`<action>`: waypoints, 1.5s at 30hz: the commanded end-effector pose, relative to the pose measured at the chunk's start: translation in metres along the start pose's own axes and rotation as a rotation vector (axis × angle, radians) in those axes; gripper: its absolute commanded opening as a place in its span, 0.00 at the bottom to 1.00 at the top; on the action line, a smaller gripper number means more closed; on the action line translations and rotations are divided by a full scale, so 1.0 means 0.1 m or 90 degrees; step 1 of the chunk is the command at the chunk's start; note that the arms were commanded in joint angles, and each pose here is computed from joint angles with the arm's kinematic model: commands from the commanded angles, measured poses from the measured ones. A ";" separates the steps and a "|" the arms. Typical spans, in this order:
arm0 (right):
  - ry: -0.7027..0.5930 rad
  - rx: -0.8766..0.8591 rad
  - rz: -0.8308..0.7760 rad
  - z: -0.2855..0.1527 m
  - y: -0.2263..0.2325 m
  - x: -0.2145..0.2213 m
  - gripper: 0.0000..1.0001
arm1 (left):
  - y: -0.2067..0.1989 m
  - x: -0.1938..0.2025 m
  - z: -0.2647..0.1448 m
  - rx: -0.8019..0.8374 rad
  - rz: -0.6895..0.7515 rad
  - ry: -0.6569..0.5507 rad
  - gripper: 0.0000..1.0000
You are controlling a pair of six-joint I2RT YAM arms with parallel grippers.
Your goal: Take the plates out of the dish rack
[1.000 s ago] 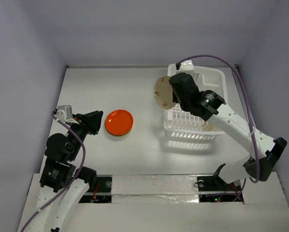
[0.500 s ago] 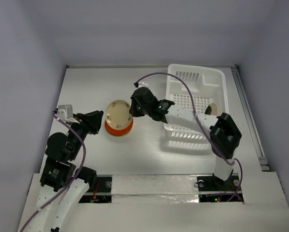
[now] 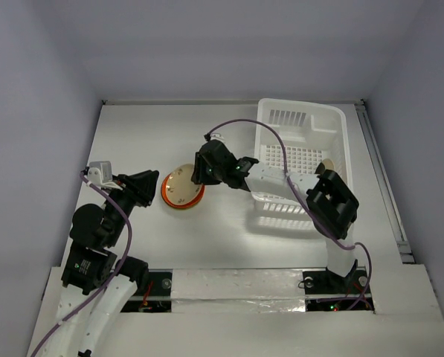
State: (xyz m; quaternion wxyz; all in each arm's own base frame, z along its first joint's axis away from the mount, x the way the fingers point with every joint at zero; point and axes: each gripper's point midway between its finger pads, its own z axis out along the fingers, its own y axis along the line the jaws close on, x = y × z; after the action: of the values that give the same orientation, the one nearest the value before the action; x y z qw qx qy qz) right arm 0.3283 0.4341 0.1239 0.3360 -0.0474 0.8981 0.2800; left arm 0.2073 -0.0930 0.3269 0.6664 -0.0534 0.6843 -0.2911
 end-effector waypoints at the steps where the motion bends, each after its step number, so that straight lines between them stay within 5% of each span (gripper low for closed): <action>1: -0.021 -0.036 -0.001 -0.15 0.17 -0.10 0.47 | -0.02 -0.05 0.04 0.008 0.005 -0.017 0.22; 6: -0.033 -0.011 -0.020 -0.33 0.10 -0.13 0.52 | -0.02 -0.05 0.04 0.009 0.005 -0.017 0.23; 9: -0.039 0.017 -0.043 -0.46 0.00 -0.16 0.64 | -0.02 -0.05 0.04 0.009 0.005 -0.017 0.23; 16: -0.128 0.142 -0.071 -1.03 -0.43 -0.46 0.67 | -0.03 -0.06 0.04 0.012 0.005 -0.019 0.23; 20: -0.220 0.292 -0.069 -1.70 -1.00 -0.73 0.00 | -0.03 -0.05 0.03 0.010 0.006 -0.016 0.23; 25: -0.308 0.544 -0.012 -2.64 -2.10 -0.90 0.00 | -0.04 -0.07 0.03 0.013 0.003 -0.022 0.22; 28: -0.286 0.640 0.021 -2.96 -2.68 -0.82 0.06 | -0.05 -0.07 0.02 0.018 0.002 -0.023 0.22; 30: -0.293 0.650 0.048 -3.13 -2.83 -0.84 0.26 | -0.06 -0.07 0.02 0.020 0.003 -0.021 0.22; 32: -0.298 0.653 0.046 -3.22 -2.87 -0.91 0.59 | -0.06 -0.06 0.02 0.022 0.003 -0.019 0.22; 33: -0.291 0.664 0.054 -3.25 -2.94 -0.92 0.62 | -0.06 -0.06 0.02 0.022 0.003 -0.019 0.23; 45: -0.143 0.688 0.024 -2.96 -3.37 -0.84 0.48 | -0.08 -0.06 0.01 0.028 0.002 -0.018 0.23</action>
State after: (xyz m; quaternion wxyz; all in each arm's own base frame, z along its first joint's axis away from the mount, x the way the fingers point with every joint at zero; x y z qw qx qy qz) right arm 0.3052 -0.0219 0.1974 0.3989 0.1994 0.8658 -0.2268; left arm 0.2066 -0.0944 0.3269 0.6652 -0.0503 0.6846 -0.2939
